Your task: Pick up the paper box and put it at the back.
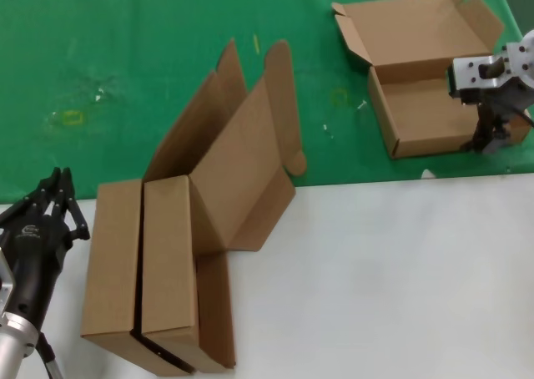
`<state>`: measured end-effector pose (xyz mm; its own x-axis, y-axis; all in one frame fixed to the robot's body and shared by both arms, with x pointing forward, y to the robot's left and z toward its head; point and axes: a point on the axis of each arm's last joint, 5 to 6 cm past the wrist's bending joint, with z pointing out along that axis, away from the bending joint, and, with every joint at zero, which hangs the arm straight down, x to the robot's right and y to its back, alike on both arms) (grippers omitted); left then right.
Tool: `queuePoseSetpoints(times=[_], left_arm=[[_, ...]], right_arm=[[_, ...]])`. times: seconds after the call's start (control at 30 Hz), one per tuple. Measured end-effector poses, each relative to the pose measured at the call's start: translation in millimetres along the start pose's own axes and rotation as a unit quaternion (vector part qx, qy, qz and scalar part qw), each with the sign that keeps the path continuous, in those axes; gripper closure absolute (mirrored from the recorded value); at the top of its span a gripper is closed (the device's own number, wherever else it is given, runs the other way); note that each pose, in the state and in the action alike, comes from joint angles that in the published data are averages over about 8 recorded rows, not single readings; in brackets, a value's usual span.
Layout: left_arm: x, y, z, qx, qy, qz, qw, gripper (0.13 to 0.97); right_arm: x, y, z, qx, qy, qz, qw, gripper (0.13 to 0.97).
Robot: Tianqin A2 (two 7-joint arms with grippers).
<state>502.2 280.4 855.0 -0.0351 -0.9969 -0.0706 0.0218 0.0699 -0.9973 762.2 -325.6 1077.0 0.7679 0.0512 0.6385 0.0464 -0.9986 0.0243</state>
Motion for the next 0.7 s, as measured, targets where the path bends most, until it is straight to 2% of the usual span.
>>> queuePoseSetpoints(times=[0.23, 0.27, 0.37, 0.53, 0.7], left_arm=[[0.0, 0.0, 0.0, 0.000, 0.000, 0.000, 1.0000, 0.901], [0.0, 0.0, 0.0, 0.000, 0.000, 0.000, 1.0000, 0.892], [0.0, 0.0, 0.0, 0.000, 0.000, 0.000, 1.0000, 0.875], [0.0, 0.0, 0.0, 0.000, 0.000, 0.000, 1.0000, 0.786], [0.0, 0.0, 0.0, 0.000, 0.000, 0.000, 1.0000, 0.706]], right_arm=[[0.0, 0.0, 0.0, 0.000, 0.000, 0.000, 1.000, 0.449], [0.0, 0.0, 0.0, 0.000, 0.000, 0.000, 1.000, 0.449], [0.0, 0.0, 0.0, 0.000, 0.000, 0.000, 1.000, 0.382], [0.0, 0.0, 0.0, 0.000, 0.000, 0.000, 1.000, 0.271], [0.0, 0.0, 0.0, 0.000, 0.000, 0.000, 1.000, 0.218]])
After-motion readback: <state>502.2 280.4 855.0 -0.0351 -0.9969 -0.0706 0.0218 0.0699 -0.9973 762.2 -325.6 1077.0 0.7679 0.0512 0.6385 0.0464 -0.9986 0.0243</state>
